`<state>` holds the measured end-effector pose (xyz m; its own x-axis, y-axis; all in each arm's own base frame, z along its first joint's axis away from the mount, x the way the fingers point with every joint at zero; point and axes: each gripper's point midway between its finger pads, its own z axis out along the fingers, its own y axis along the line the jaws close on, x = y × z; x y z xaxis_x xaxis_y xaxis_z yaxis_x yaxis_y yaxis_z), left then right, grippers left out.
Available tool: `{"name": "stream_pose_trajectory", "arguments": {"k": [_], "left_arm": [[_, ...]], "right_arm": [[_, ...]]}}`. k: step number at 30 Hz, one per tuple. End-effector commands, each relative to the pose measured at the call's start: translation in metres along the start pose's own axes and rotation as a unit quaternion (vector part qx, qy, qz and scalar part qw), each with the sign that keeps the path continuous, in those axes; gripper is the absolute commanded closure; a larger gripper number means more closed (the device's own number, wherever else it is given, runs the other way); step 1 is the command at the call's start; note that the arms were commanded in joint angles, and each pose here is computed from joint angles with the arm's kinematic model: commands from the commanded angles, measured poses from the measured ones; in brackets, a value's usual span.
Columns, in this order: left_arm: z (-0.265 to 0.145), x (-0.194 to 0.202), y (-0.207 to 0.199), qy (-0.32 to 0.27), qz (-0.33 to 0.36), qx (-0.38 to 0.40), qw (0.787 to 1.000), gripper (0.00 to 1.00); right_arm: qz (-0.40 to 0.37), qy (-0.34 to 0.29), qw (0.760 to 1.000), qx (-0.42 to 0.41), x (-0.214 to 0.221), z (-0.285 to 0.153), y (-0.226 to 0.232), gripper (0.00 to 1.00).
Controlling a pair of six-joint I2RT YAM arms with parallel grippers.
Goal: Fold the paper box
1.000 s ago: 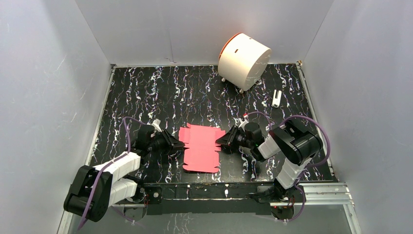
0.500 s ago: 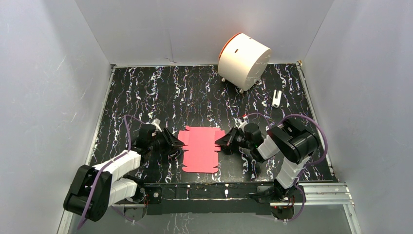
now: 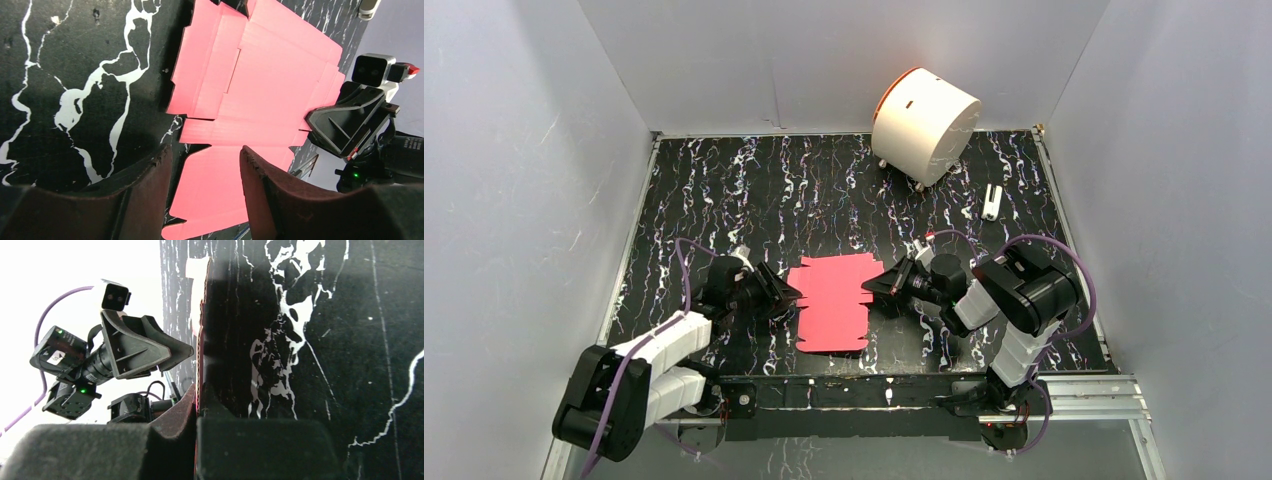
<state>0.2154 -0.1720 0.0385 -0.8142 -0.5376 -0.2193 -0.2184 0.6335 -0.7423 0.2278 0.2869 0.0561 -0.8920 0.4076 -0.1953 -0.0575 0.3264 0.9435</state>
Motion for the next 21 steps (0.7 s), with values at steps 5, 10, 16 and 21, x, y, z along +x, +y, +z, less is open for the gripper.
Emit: {"name": "stream_pose_trajectory", "arguments": {"k": [5, 10, 16, 21], "left_arm": [[-0.003, 0.000, -0.008, 0.000, -0.018, 0.026, 1.000, 0.48], [-0.001, 0.003, -0.010, 0.007, -0.031, 0.042, 0.999, 0.46], [0.001, 0.003, -0.021, 0.013, -0.036, 0.070, 0.997, 0.45], [-0.002, -0.001, -0.033, 0.008, -0.033, 0.097, 0.995, 0.47]], "right_arm": [[0.001, -0.013, 0.998, -0.067, -0.007, -0.008, 0.031, 1.00], [0.003, -0.014, 0.996, -0.091, -0.010, -0.011, 0.043, 1.00], [0.000, -0.012, 0.994, -0.106, -0.011, -0.012, 0.053, 1.00], [-0.004, -0.012, 0.995, -0.103, -0.011, -0.013, 0.053, 1.00]]}}
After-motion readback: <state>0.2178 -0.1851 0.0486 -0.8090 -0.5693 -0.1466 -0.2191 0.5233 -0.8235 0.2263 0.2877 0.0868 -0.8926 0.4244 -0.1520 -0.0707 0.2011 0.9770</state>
